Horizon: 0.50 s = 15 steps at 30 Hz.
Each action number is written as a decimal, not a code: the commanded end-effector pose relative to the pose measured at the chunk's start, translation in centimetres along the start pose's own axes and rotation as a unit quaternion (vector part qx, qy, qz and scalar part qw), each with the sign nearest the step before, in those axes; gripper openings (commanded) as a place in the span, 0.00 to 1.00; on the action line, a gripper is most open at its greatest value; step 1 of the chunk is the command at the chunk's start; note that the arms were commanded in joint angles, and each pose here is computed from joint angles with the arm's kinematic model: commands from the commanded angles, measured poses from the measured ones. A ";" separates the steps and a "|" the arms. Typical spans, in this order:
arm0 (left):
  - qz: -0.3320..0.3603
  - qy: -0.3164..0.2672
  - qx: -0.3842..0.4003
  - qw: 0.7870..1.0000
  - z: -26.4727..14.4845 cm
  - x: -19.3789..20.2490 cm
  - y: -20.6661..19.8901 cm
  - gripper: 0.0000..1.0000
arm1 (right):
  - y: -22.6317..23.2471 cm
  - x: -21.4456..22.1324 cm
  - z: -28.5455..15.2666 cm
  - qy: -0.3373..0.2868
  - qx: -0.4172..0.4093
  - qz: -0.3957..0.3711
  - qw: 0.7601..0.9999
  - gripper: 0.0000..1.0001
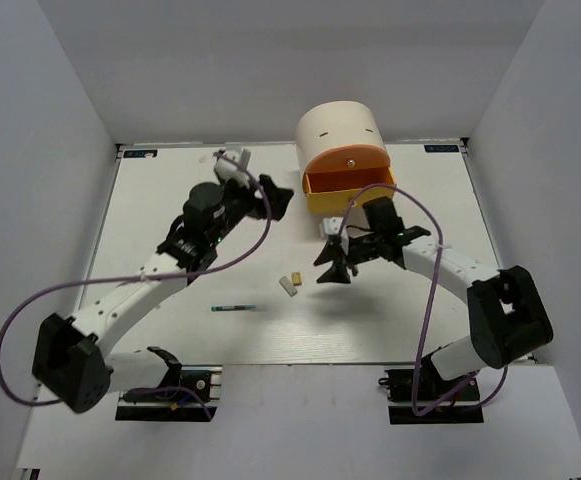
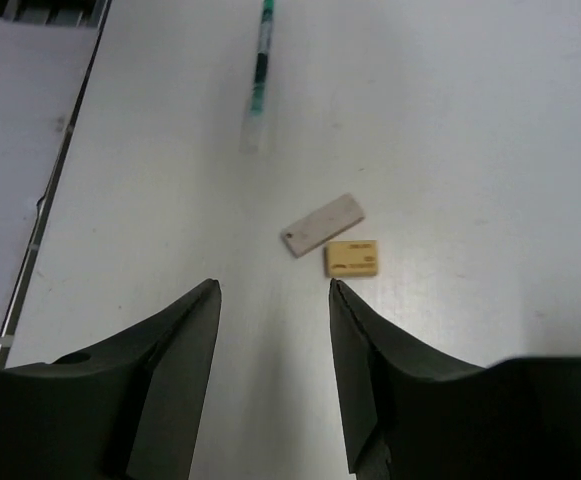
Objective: Sort the stationery into containers
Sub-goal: Place the stationery into the container, then grab a piece of stationery with the right arm
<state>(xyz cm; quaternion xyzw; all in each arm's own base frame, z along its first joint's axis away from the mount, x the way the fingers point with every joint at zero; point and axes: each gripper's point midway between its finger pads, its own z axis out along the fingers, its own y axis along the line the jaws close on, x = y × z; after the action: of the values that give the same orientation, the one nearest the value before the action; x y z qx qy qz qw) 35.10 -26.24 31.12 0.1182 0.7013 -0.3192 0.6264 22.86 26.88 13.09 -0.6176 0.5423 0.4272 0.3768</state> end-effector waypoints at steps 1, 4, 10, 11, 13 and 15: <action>-0.082 0.070 -0.170 0.980 -5.4 5.5 5.7 1.00 | -0.9 1.2 1.7 0.065 0.008 -0.024 0.998 0.54; -0.131 0.081 -0.258 0.954 -9.3 8.2 8.3 1.00 | -0.5 1.2 5.2 0.105 -0.008 -0.001 0.994 0.54; -0.187 0.034 -0.403 0.895 -17.6 8.6 12.1 1.00 | -0.1 0.3 11.5 0.148 -0.028 -0.012 0.989 0.52; -0.201 0.014 -0.430 0.880 -18.8 8.3 12.8 1.00 | 0.3 -0.8 12.6 0.148 -0.028 -0.025 0.988 0.52; -0.204 0.006 -0.451 0.869 -21.0 8.2 13.3 1.00 | 0.9 -1.0 13.7 0.155 -0.035 -0.029 0.987 0.52; -0.210 -0.011 -0.462 0.862 -22.2 7.6 13.5 1.00 | 1.8 -0.3 15.1 0.171 -0.043 -0.034 0.984 0.52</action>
<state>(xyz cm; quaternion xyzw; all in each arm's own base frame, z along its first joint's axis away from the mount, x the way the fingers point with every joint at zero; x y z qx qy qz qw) 25.39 -8.27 21.29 -0.2719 0.7822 -0.1478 0.5407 19.32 39.28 7.94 -0.7118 0.5509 0.3489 0.2611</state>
